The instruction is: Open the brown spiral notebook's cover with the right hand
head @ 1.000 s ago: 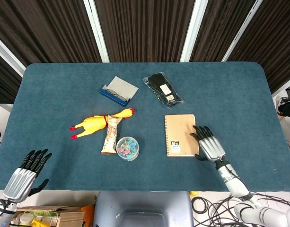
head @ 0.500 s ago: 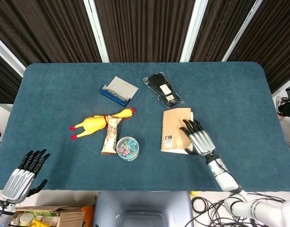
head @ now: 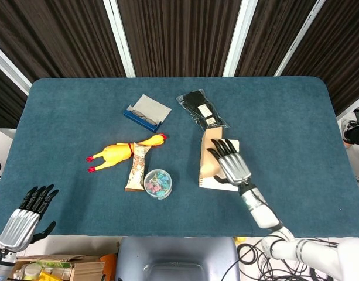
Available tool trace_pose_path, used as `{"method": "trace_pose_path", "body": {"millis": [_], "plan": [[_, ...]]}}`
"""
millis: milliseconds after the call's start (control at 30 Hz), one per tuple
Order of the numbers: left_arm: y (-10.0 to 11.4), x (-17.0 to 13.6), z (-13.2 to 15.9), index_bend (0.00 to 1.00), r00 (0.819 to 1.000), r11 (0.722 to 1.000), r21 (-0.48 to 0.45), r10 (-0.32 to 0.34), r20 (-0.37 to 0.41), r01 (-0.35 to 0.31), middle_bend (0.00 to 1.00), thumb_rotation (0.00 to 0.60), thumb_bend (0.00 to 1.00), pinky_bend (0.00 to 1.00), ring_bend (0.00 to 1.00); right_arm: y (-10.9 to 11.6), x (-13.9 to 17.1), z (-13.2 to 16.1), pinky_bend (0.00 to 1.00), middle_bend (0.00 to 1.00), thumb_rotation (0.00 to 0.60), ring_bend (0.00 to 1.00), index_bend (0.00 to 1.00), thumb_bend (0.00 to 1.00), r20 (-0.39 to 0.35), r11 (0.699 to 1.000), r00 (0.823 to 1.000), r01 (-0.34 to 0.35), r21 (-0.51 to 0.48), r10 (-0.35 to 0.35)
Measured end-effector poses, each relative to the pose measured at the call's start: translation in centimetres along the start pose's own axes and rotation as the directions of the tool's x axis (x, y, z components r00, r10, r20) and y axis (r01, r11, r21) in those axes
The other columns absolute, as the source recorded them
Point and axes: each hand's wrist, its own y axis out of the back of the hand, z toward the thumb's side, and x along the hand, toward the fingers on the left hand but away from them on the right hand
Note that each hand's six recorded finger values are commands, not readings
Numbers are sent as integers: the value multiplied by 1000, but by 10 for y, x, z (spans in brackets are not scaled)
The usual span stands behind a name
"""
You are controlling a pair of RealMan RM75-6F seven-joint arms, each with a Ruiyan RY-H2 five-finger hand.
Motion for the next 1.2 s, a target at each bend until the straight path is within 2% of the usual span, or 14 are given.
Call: {"method": "trace_pose_path", "body": {"millis": [267, 433, 800, 1000, 1100, 1200], "plan": [[1, -3, -8, 0, 1000, 1000, -13, 2, -28, -3, 27, 600, 336, 20, 0, 4, -47, 57, 0, 0, 600, 0, 15, 155, -58, 999, 998, 41, 20, -40], [5, -6, -15, 0, 999, 1000, -17, 13, -44, -14, 30, 600, 335, 21, 0, 3, -69, 95, 0, 0, 600, 0, 0, 155, -84, 998, 995, 54, 36, -51], [13, -9, -21, 0, 997, 999, -31, 39, -62, -41, 31, 600, 341, 20, 0, -1, -97, 126, 0, 0, 600, 0, 0, 155, -50, 994, 996, 80, 72, -77], [27, -13, -29, 0, 991, 994, -53, 90, -98, -95, 31, 600, 348, 20, 0, 8, -76, 109, 0, 0, 600, 0, 0, 156, -75, 991, 991, 113, 73, -108], [37, -17, -32, 0, 984, 988, -66, 128, -120, -137, 30, 600, 347, 20, 0, 20, -49, 90, 0, 0, 600, 0, 0, 156, -89, 988, 988, 136, 70, -130], [43, -20, -33, 0, 979, 985, -72, 143, -147, -155, 29, 600, 348, 20, 0, 38, -7, 58, 0, 0, 600, 0, 0, 156, -77, 985, 986, 155, 74, -149]]}}
